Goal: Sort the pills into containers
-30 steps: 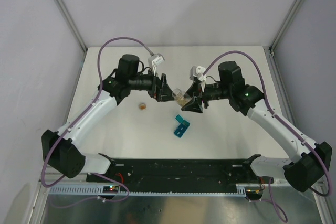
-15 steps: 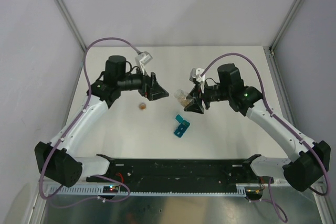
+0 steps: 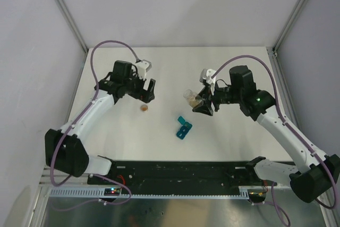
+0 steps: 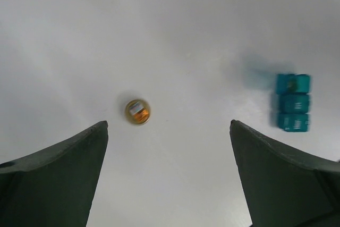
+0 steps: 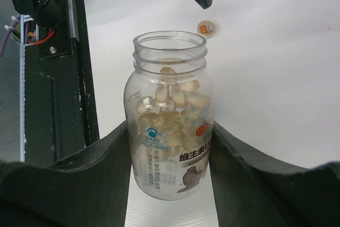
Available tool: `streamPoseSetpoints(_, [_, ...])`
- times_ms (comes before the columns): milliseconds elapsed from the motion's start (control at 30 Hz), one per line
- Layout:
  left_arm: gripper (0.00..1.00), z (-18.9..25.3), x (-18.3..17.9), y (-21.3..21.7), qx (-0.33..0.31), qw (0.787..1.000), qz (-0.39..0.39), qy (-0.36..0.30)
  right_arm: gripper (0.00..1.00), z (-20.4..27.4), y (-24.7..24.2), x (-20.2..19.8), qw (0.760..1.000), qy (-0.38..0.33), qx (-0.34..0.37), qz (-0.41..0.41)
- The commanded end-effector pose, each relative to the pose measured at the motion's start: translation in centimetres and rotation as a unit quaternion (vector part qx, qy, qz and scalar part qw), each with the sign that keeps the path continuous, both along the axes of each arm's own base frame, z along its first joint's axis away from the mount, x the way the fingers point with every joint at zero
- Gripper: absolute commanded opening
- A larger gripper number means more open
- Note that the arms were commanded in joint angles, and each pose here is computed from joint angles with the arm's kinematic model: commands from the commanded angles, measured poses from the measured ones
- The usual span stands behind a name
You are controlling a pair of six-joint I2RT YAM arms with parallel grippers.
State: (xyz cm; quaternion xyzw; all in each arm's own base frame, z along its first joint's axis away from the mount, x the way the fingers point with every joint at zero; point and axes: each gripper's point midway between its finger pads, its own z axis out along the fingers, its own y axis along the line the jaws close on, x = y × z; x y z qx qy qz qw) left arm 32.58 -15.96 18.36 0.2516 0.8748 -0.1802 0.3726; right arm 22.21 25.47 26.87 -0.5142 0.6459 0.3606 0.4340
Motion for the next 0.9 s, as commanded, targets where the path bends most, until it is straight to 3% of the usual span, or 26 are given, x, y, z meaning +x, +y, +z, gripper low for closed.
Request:
streamPoseSetpoints(0, [1.00, -3.2, 1.5, 3.4, 0.104, 0.994, 0.032, 0.011, 0.00, 1.5, -0.6, -0.7, 1.000, -0.020, 0.020, 0.001])
streamPoseSetpoints(200, [1.00, -7.4, 2.9, 4.7, 0.172, 0.983, 0.031, 0.057, 0.00, 1.0, -1.4, -0.8, 1.000, -0.009, 0.019, -0.007])
streamPoseSetpoints(400, [0.98, -10.2, 3.5, 4.7, 0.193, 0.977, 0.019, 0.093, 0.00, 0.5, -1.8, -0.9, 1.000, -0.006, 0.016, -0.016])
streamPoseSetpoints(867, [0.75, -14.1, 3.5, 4.1, 0.202, 0.966, -0.003, 0.161, 0.00, -1.0, -2.1, -1.0, 1.000, 0.009, 0.010, -0.022])
